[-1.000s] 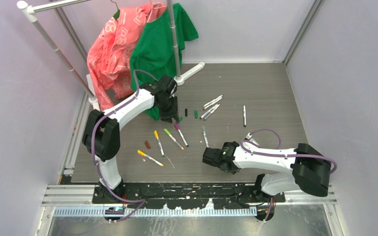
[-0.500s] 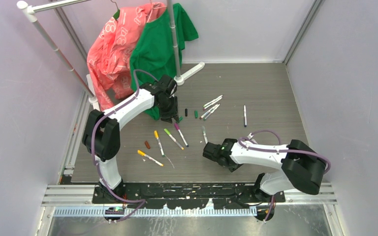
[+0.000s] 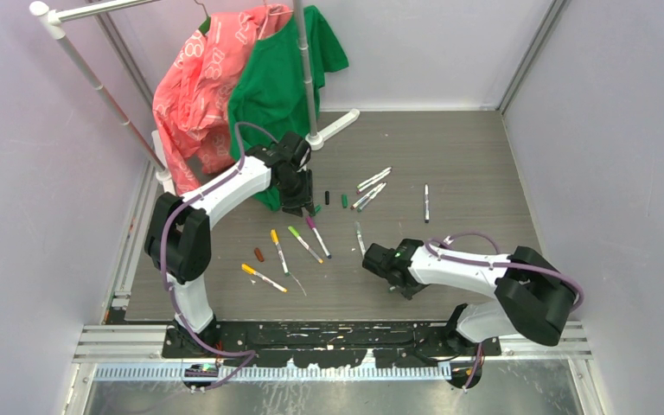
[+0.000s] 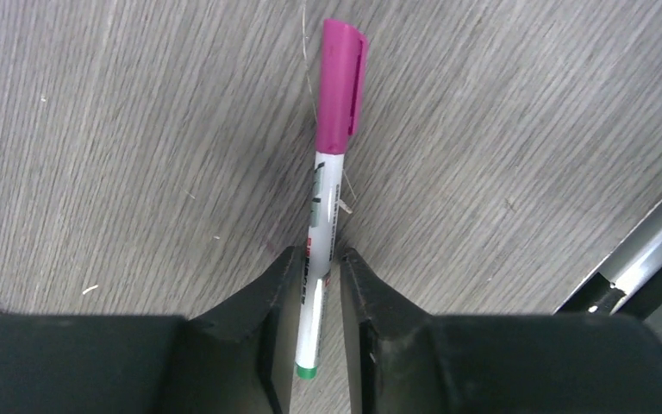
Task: Open the pen caps
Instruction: Pick up the pen from the center of the board, then open the pen cap from the pen, then place the pen at the center of the board, then place the pen cap at the center of the board, then pick up the pen from the center of the board.
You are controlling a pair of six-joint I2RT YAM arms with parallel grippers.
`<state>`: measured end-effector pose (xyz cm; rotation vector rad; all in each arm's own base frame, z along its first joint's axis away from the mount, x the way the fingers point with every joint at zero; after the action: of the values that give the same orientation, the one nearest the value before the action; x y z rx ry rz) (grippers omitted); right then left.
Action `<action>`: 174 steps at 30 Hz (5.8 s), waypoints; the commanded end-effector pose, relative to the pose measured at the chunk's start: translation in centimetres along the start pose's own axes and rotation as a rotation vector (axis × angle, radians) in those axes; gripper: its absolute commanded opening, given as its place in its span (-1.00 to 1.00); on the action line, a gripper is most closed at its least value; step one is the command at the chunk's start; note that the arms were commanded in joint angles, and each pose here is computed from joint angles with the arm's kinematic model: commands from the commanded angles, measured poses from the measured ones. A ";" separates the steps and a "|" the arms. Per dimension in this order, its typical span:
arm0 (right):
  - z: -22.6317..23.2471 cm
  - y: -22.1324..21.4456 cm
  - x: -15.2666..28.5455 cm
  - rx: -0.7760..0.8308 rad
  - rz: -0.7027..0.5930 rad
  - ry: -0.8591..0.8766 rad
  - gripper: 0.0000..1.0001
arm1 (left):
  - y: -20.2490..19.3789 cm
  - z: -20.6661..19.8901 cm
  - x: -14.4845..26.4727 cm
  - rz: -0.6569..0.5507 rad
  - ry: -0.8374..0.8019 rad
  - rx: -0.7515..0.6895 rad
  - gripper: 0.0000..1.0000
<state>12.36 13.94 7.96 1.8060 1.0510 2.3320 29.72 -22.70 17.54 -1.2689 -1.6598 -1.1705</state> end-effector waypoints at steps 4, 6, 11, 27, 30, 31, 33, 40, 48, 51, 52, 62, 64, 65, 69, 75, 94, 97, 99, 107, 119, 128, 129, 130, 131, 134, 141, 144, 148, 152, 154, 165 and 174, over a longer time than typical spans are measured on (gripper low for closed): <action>-1.2 -2.0 -1.6 -0.128 0.161 -0.078 -0.54 | 0.5 -1.1 0.6 -0.030 -0.060 0.011 -0.26; -1.2 -1.6 -1.6 -0.084 0.156 -0.062 -0.72 | 0.7 -1.2 0.8 -0.037 -0.065 0.012 -0.26; 1.4 0.3 0.4 0.148 0.092 0.055 -0.97 | 1.4 -1.9 1.8 -0.060 -0.090 0.004 -0.26; 12.2 2.0 9.8 0.895 0.068 0.743 -0.97 | -0.9 -6.2 4.0 0.072 -0.490 0.001 -0.27; 12.8 1.8 10.5 0.932 0.091 0.801 -0.97 | -1.3 -6.7 4.1 0.077 -0.501 0.023 -0.27; 13.0 1.8 10.8 0.940 0.101 0.819 -0.97 | -1.3 -6.9 4.0 0.076 -0.497 0.035 -0.26; 13.1 1.8 11.0 0.957 0.111 0.834 -0.97 | -1.4 -7.2 3.8 0.071 -0.488 0.062 -0.25; 13.2 2.0 11.6 0.993 0.146 0.884 -0.97 | -1.3 -8.7 2.8 0.076 -0.507 0.111 -0.24; 13.3 2.8 12.4 0.989 0.143 0.913 -0.97 | -1.5 -8.7 1.3 0.077 -0.445 0.136 -0.24; 13.2 3.2 12.6 0.979 0.136 0.915 -0.97 | -1.5 -8.3 0.9 0.075 -0.406 0.148 -0.24; 13.2 3.4 12.6 0.976 0.133 0.917 -0.97 | -1.6 -8.2 0.8 0.073 -0.394 0.149 -0.24; 12.5 3.8 12.7 0.969 0.160 0.932 -0.97 | -1.3 -8.0 0.9 0.033 -0.364 0.176 -0.24; 12.5 3.8 13.0 0.967 0.172 0.947 -0.98 | -1.3 -8.1 0.7 0.036 -0.363 0.183 -0.24; 12.5 3.8 13.1 0.967 0.180 0.952 -0.97 | -1.3 -8.2 0.5 0.036 -0.364 0.184 -0.24; 12.4 3.5 13.3 0.968 0.213 0.970 -0.98 | -1.3 -8.8 0.1 0.034 -0.373 0.188 -0.24; 12.2 3.4 13.6 0.969 0.235 0.990 -0.97 | -1.4 -9.6 -0.4 0.041 -0.391 0.185 -0.31; 12.9 3.2 12.9 0.989 0.251 0.973 -0.44 | -1.6 -10.2 0.8 0.008 -0.492 0.155 -1.00; 13.3 3.0 12.7 0.988 0.258 0.978 -0.38 | -1.6 -10.4 1.1 0.004 -0.506 0.154 -1.00; 13.5 2.9 12.4 0.985 0.263 0.976 -0.39 | -1.5 -10.4 1.2 0.000 -0.510 0.153 -1.00; 12.8 2.4 10.6 1.018 0.275 0.899 -0.97 | 0.3 -11.2 0.9 -0.065 -0.465 0.188 -1.00; 9.0 3.7 5.2 1.101 0.092 0.479 -0.97 | 8.6 -10.1 -2.6 -0.195 -0.166 0.501 -1.00; 8.8 4.5 4.8 1.077 0.004 0.406 -0.97 | 10.9 -10.0 -3.3 -0.212 -0.160 0.509 -1.00; 9.0 4.9 4.8 1.061 0.007 0.408 -0.98 | 10.7 -9.8 -3.5 -0.199 -0.156 0.477 -1.00; 9.3 5.2 4.7 1.047 0.012 0.402 -0.97 | 10.3 -9.5 -3.6 -0.188 -0.140 0.444 -1.00; 9.7 5.6 4.5 1.030 0.012 0.398 -0.97 | 10.0 -9.1 -3.7 -0.178 -0.121 0.407 -1.00; 11.0 6.6 3.5 0.953 0.037 0.383 -0.97 | 8.6 -7.5 -4.2 -0.145 -0.053 0.312 -1.00; 15.3 8.7 0.2 0.773 0.095 0.361 -0.98 | 6.3 -5.0 -4.5 -0.117 0.100 0.137 -0.89; 17.4 9.1 -0.8 0.730 0.107 0.355 -0.97 | 6.1 -4.3 -4.6 -0.111 0.147 0.107 -0.75; 19.8 9.3 -2.2 0.706 0.110 0.327 -0.97 | 5.9 -4.0 -5.0 -0.100 0.162 0.088 -0.65; 21.4 9.7 -3.3 0.677 0.105 0.288 -0.90 | 6.0 -3.9 -5.3 -0.094 0.170 0.078 -0.60; 21.6 9.8 -4.0 0.665 0.104 0.262 -0.87 | 6.0 -3.8 -5.4 -0.096 0.176 0.074 -0.58; 22.1 9.3 -5.4 0.634 0.133 0.246 -0.46 | 6.7 -3.8 -5.5 -0.119 0.196 0.073 -0.51; 21.9 9.9 -4.4 0.652 0.117 0.269 -0.07 | 7.5 -3.5 -3.5 -0.178 0.205 0.090 -0.45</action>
<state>35.83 15.27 9.50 1.8725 1.9857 2.5097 37.38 -27.09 14.14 -0.9815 -1.6099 -1.2322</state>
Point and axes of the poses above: each gripper's point midway between its finger pads, its own x axis back along the fingers, its own z axis along the line the jaws close on, y = z × x, the point moved 8 cm from there along x, back along the fingers, and after that the axes turned 2 degrees about x, right-handed, at the moved point
